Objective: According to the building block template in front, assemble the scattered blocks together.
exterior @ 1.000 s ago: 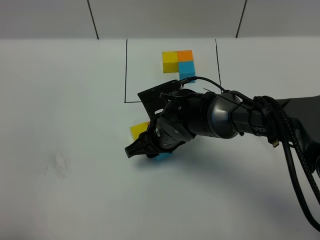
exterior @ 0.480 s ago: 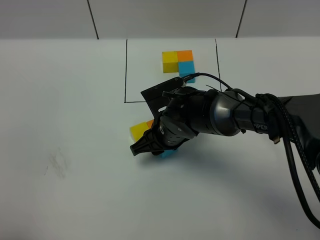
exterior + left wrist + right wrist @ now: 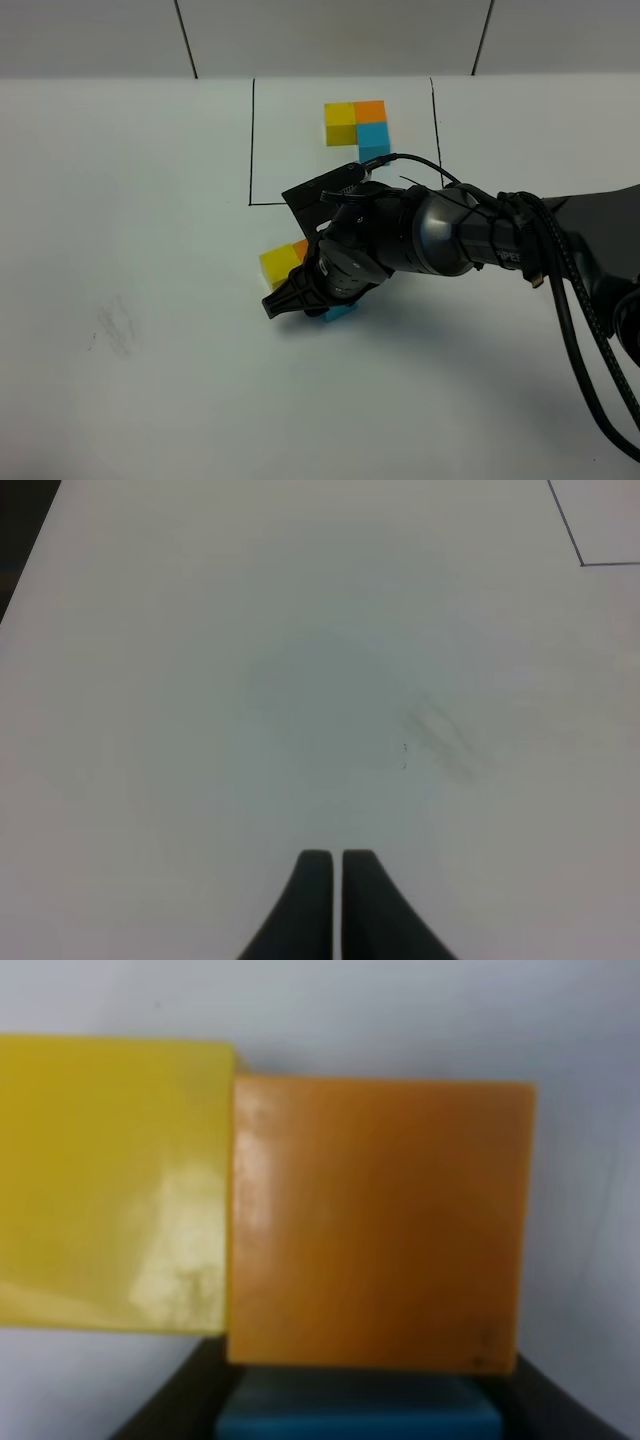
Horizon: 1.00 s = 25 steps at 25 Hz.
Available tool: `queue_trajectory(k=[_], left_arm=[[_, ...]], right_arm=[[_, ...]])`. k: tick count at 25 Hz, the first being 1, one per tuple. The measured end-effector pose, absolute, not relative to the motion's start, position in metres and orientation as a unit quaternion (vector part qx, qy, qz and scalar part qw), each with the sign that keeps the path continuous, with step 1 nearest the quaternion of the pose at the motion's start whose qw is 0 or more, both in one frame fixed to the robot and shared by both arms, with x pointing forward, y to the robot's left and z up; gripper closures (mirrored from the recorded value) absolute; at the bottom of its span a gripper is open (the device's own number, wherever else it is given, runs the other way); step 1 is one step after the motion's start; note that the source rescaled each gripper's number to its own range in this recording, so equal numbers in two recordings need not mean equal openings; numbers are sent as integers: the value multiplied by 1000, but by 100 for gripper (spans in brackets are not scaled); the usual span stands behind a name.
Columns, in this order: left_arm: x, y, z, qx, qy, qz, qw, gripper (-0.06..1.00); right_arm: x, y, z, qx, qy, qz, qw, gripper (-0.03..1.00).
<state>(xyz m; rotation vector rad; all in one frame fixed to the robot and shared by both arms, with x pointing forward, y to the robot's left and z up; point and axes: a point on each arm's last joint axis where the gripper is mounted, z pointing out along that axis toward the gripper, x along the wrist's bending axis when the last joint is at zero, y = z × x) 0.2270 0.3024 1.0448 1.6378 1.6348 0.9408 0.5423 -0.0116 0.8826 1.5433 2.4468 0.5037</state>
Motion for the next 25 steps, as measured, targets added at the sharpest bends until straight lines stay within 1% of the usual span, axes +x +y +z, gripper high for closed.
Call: queue_trajectory(k=[25], left_arm=[[227,302,1045,622,621,357,316,94]], right_arm=[[549,-10,881,544,808,198,108,46]])
